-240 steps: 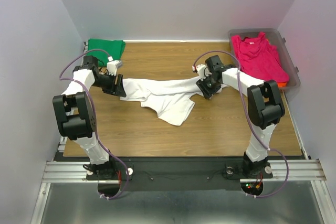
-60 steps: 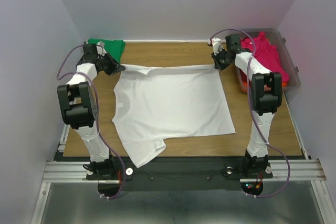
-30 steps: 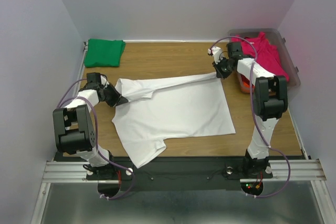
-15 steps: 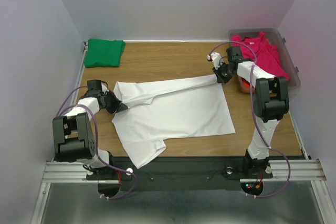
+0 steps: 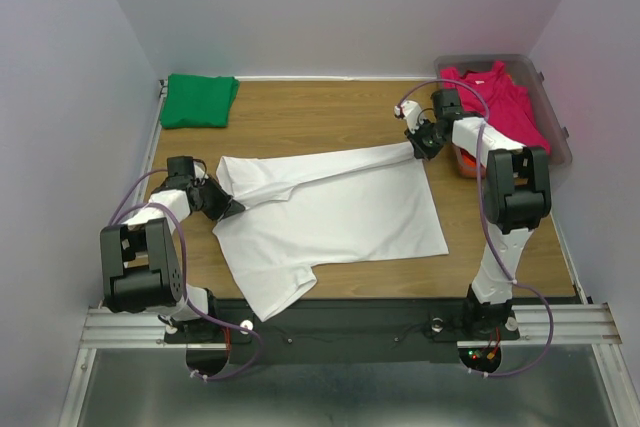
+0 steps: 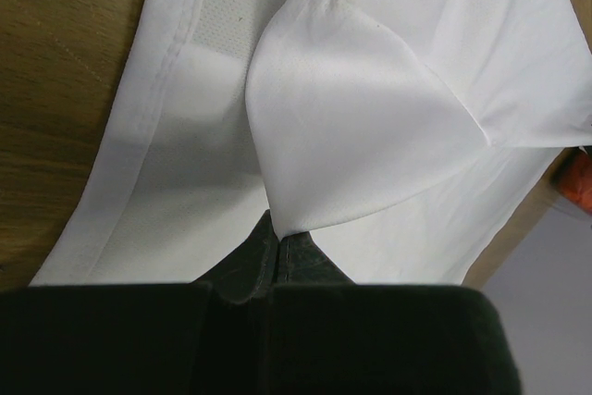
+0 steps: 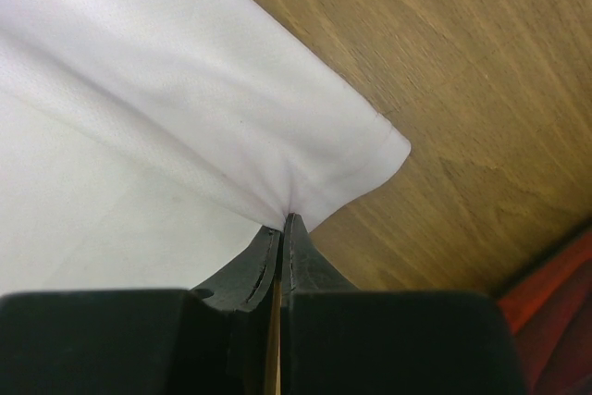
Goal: Fold and stack the t-shirts
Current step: Fold the tshirt
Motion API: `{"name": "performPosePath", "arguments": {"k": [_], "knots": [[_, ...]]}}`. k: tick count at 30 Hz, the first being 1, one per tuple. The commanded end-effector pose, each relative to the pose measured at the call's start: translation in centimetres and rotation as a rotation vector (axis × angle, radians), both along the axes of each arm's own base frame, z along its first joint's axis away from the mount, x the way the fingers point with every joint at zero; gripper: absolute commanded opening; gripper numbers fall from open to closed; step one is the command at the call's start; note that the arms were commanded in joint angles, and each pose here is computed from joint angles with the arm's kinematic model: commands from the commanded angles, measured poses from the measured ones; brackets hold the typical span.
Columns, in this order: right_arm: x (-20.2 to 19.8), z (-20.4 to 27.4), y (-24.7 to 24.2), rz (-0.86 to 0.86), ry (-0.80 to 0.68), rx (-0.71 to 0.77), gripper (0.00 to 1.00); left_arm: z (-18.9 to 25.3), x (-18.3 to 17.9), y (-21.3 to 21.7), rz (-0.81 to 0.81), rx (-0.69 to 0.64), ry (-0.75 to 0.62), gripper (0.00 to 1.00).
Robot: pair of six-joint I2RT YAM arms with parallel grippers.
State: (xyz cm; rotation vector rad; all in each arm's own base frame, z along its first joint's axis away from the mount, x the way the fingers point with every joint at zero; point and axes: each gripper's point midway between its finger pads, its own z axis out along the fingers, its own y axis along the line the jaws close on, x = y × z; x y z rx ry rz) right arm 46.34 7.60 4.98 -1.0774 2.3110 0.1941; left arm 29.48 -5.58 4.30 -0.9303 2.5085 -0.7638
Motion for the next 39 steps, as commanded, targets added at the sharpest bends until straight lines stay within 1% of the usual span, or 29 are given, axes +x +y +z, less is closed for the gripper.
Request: {"name": "performPosePath", "arguments": {"k": [1, 8, 11, 19, 27, 28, 29, 30, 31, 32, 33, 34, 35, 36, 37, 38, 39], "knots": [[0.1, 1.8, -0.3, 0.014, -0.05, -0.019, 0.01, 0.8, -0.2, -0.3, -0.004, -0.012, -0.026, 0.0], [0.0, 1.8, -0.2, 0.022, -0.048, -0.015, 0.01, 1.5, -0.5, -0.9, -0.009, -0.054, -0.017, 0.0], [-0.4, 2.3, -0.2, 0.029, -0.055, -0.014, 0.01, 1.7, -0.5, -0.8, -0.015, -0.044, -0.013, 0.0], [-2.4, 0.7, -0.6, 0.058, -0.012, -0.038, 0.01, 1.2, -0.7, -0.7, -0.011, -0.038, 0.01, 0.0], [-2.5, 0.3, -0.8, 0.052, -0.001, -0.051, 0.0, 1.4, -1.7, -1.2, -0.014, -0.068, 0.032, 0.0], [-2.5, 0.2, -0.8, 0.048, 0.002, -0.054, 0.07, 1.5, -1.7, -1.3, -0.016, -0.069, 0.031, 0.05], [-2.4, 0.2, -1.2, 0.04, 0.002, -0.064, 0.13, 1.8, -1.8, -1.2, -0.022, -0.069, 0.028, 0.21], [-2.4, 0.4, -1.2, 0.039, -0.003, -0.069, 0.19, 2.2, -1.8, -1.3, -0.039, -0.069, 0.015, 0.28], [-2.5, 0.7, -1.3, 0.038, -0.006, -0.073, 0.32, 2.9, -1.7, -1.0, -0.066, -0.054, -0.003, 0.38], [-2.6, 1.1, -1.4, 0.041, -0.01, -0.074, 0.38, 3.2, -1.7, -1.2, -0.072, -0.063, -0.011, 0.46], [-2.6, 2.5, -1.4, 0.042, -0.037, -0.063, 0.43, 4.8, -1.3, -1.1, -0.14, -0.058, -0.062, 0.56], [-2.6, 3.3, -1.2, 0.049, -0.048, -0.054, 0.51, 5.7, -1.0, -0.9, -0.168, -0.045, -0.088, 0.58], [-3.0, 4.2, -1.2, 0.051, -0.047, -0.041, 0.54, 6.2, -1.4, -0.6, -0.191, -0.033, -0.073, 0.59], [-3.0, 5.1, -1.0, 0.051, -0.056, -0.026, 0.57, 8.3, 0.0, -0.1, -0.211, -0.007, -0.13, 0.6], [-2.7, 6.9, -0.5, 0.054, -0.086, 0.007, 0.61, 8.9, 0.3, 0.5, -0.253, 0.008, -0.162, 0.6], [-2.9, 7.5, -0.1, 0.057, -0.082, 0.024, 0.61, 9.3, 0.3, 0.8, -0.265, 0.015, -0.161, 0.6], [-2.7, 8.2, 0.2, 0.057, -0.089, 0.041, 0.61, 10.9, 1.7, 1.6, -0.263, 0.043, -0.209, 0.6]]}}
